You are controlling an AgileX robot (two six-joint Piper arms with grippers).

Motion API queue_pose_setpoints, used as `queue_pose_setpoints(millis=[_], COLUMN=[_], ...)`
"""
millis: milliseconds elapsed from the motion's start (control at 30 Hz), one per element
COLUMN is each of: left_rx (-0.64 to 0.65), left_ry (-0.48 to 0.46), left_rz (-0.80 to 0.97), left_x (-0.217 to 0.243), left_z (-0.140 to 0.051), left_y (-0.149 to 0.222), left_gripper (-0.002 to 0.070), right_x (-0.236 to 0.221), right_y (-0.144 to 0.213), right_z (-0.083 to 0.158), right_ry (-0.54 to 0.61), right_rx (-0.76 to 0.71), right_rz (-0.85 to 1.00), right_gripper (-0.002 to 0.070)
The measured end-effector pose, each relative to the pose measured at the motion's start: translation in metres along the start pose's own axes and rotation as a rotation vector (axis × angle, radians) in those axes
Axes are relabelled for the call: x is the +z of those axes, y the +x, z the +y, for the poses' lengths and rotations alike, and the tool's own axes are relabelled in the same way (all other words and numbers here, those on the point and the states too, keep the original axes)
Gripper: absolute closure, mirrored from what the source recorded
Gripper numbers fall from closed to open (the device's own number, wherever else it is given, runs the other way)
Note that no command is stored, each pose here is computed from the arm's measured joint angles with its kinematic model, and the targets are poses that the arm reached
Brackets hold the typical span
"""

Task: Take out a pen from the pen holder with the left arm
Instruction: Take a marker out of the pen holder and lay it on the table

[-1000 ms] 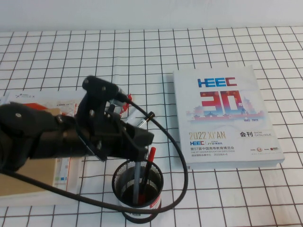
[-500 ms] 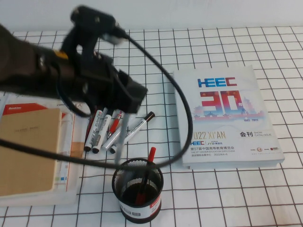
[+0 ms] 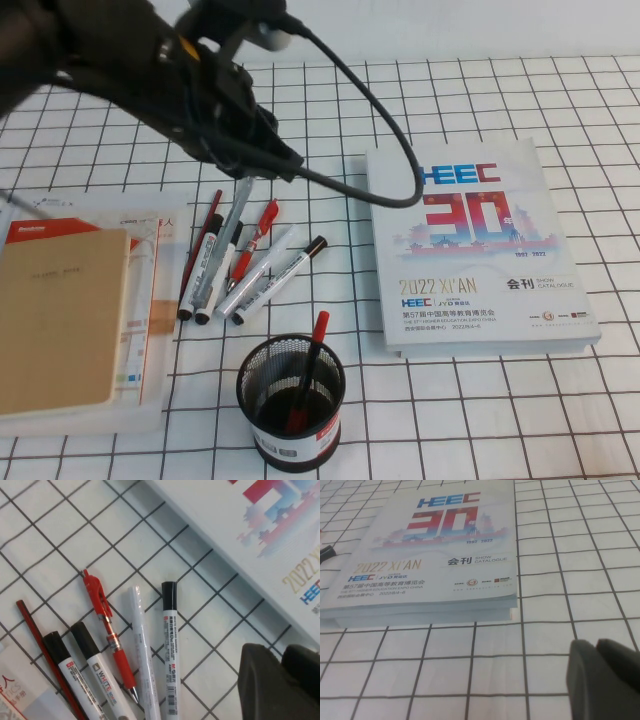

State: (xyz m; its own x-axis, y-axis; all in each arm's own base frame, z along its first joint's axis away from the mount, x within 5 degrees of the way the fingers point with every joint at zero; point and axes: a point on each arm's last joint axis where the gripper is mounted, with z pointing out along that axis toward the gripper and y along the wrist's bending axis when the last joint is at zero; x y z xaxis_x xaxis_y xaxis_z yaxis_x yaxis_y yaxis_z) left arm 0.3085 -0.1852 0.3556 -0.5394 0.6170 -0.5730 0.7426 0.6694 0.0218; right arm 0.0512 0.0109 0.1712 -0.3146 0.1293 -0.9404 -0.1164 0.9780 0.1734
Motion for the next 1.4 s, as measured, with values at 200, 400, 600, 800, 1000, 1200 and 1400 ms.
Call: queue_pose_setpoints(millis=[200,400,600,800,1000,1200,1400], left_rx=[-0.001,-0.014,-0.025,-0.019,0.016,0.068,0.081], left_ry=[0.011,0.041,0.071,0.093,0.100,0.104,0.086], left_rz=[0.108,0.200,0.257,0.278,0.268,0.262,0.268], left_x=[0.057,0.108,0.147,0.168,0.180,0.193,0.199], left_z=[0.015,0.025,0.030,0.031,0.018,-0.001,0.001], left_y=[-0.008,-0.009,-0.004,0.000,-0.003,-0.006,-0.004], left_gripper=[0.0631,0.0631,0.0631,0.0631,0.0631,0.0631,0.0631], right_x=[0.000,0.000,0.000,0.000,0.000,0.000,0.000], right_y=[0.000,0.000,0.000,0.000,0.000,0.000,0.000], right_z=[0.000,0.000,0.000,0.000,0.000,0.000,0.000], right_ry=[0.000,0.000,0.000,0.000,0.000,0.000,0.000], right_rx=[0.000,0.000,0.000,0.000,0.000,0.000,0.000], right_rz=[0.000,0.000,0.000,0.000,0.000,0.000,0.000], right_gripper=[0.0691,0.0691,0.0691,0.0691,0.0691,0.0691,0.0691])
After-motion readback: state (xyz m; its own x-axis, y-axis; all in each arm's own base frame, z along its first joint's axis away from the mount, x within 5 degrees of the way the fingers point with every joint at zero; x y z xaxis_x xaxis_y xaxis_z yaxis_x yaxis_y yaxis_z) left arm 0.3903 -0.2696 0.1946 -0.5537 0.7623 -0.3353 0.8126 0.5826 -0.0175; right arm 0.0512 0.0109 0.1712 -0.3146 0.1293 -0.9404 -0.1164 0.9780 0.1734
